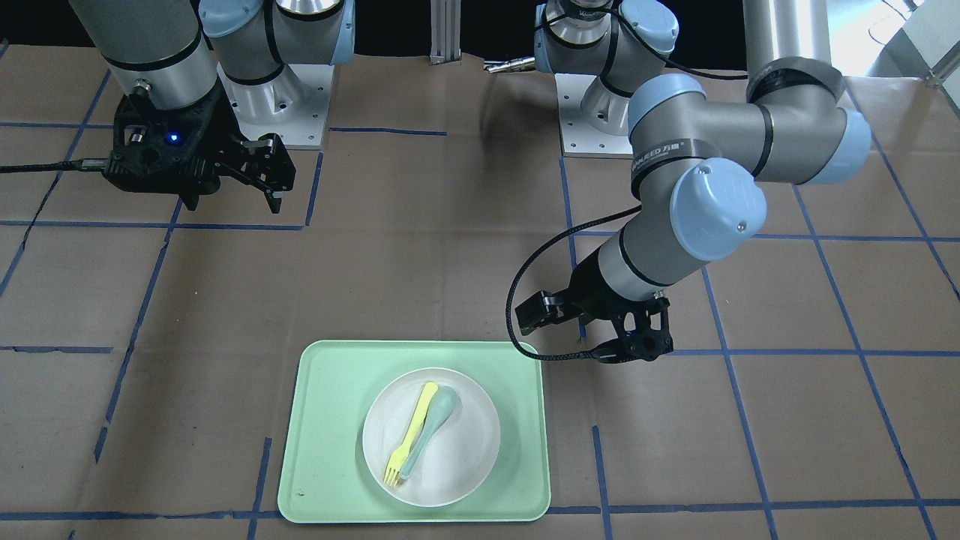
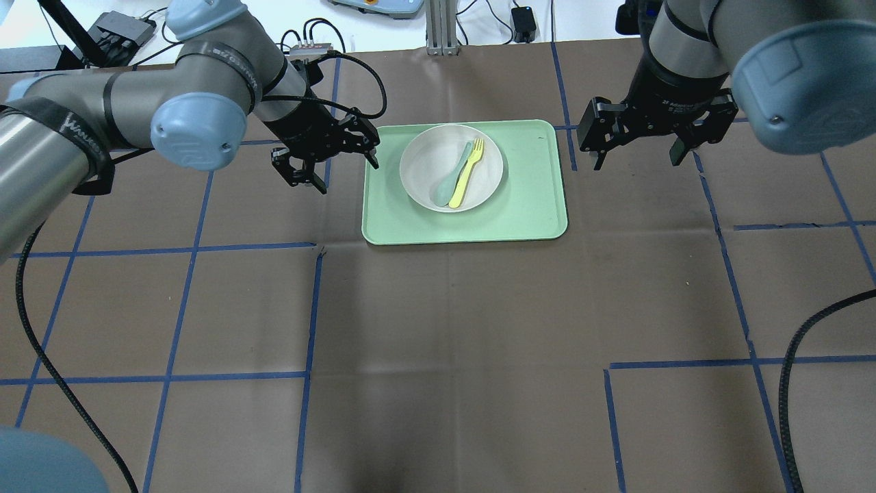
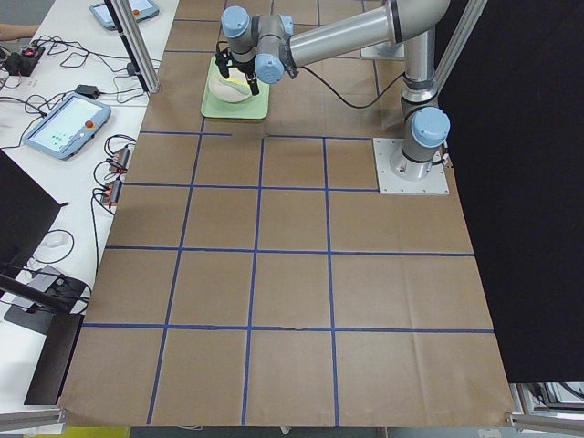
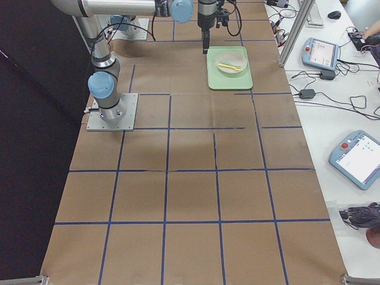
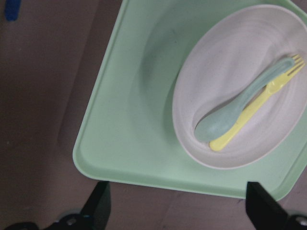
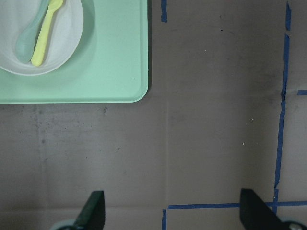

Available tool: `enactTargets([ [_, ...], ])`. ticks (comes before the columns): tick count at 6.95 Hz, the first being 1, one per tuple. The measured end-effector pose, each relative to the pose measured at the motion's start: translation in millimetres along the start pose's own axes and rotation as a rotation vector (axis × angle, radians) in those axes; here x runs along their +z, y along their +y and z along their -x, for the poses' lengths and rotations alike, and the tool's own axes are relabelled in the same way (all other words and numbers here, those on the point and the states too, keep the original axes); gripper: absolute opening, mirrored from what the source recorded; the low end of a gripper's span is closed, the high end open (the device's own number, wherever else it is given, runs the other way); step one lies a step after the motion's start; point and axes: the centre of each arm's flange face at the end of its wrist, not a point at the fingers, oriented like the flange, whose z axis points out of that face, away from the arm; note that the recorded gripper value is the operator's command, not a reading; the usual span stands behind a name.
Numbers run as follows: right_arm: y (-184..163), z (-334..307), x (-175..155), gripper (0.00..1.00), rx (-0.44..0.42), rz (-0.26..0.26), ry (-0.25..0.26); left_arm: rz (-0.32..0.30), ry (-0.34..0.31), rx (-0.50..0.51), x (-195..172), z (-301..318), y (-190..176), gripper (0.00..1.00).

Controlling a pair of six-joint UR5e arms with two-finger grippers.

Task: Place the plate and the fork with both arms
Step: 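Open the left gripper and lift away while the right gripper moves toward the plate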

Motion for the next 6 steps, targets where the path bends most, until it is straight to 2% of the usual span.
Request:
enactTargets([
  [3,-18.4,10.0,6.0,1.0,0.017,-0.032,-0.007,0.027,-0.18,0.135,-80.7,8.6,40.7,0.99],
  [6,-82.4,93.1,54.7,1.0,0.059,-0.031,-0.02,0.017,-0.263,0.214,-179.3,11.3,118.4,0.99],
])
